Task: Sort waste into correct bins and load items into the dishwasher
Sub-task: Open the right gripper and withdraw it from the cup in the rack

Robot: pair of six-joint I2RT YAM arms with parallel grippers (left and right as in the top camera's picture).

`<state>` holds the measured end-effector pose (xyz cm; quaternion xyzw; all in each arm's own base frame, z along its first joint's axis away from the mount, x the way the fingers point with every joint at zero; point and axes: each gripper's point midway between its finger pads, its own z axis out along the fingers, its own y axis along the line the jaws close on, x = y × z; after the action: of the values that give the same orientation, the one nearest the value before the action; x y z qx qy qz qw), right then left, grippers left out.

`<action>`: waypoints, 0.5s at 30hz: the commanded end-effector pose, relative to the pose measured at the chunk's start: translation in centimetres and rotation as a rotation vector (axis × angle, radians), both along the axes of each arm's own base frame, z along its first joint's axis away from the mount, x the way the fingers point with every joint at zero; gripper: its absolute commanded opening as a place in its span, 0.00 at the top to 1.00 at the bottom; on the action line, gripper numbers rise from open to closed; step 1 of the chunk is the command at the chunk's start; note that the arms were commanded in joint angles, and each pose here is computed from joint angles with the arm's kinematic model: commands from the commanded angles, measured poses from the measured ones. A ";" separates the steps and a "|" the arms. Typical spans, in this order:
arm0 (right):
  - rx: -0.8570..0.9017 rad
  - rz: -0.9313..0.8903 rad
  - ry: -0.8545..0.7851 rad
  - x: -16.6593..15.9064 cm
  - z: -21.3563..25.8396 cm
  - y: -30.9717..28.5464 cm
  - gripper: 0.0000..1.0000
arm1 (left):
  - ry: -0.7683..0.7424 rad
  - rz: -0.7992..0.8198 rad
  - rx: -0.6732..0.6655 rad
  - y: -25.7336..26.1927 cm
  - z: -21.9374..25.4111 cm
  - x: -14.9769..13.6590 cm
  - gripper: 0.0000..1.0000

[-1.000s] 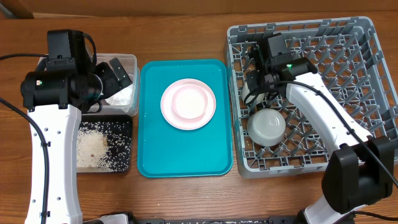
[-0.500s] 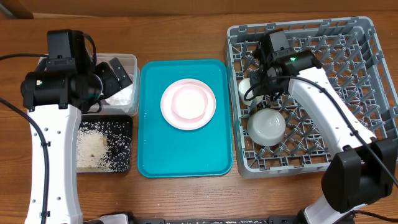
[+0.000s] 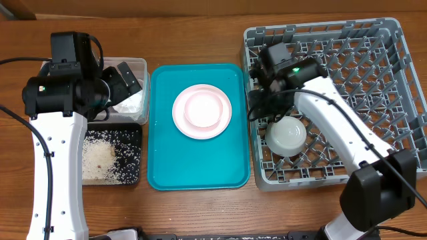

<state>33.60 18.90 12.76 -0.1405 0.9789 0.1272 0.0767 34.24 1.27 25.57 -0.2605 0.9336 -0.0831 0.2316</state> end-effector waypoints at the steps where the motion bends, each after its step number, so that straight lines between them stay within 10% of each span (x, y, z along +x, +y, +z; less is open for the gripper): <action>1: -0.017 -0.010 0.005 -1.0 -0.8 0.7 0.76 | -0.030 -0.027 0.009 -0.3 1.0 0.1 0.00; 15: -0.139 -0.107 -0.076 0.6 -1.5 -1.0 0.72 | -0.030 -0.027 0.009 -0.3 1.0 0.1 0.00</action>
<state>34.11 18.34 10.93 -0.1101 0.9867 0.0631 0.1020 34.25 1.28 25.57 -0.2606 0.9335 -0.0830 0.2318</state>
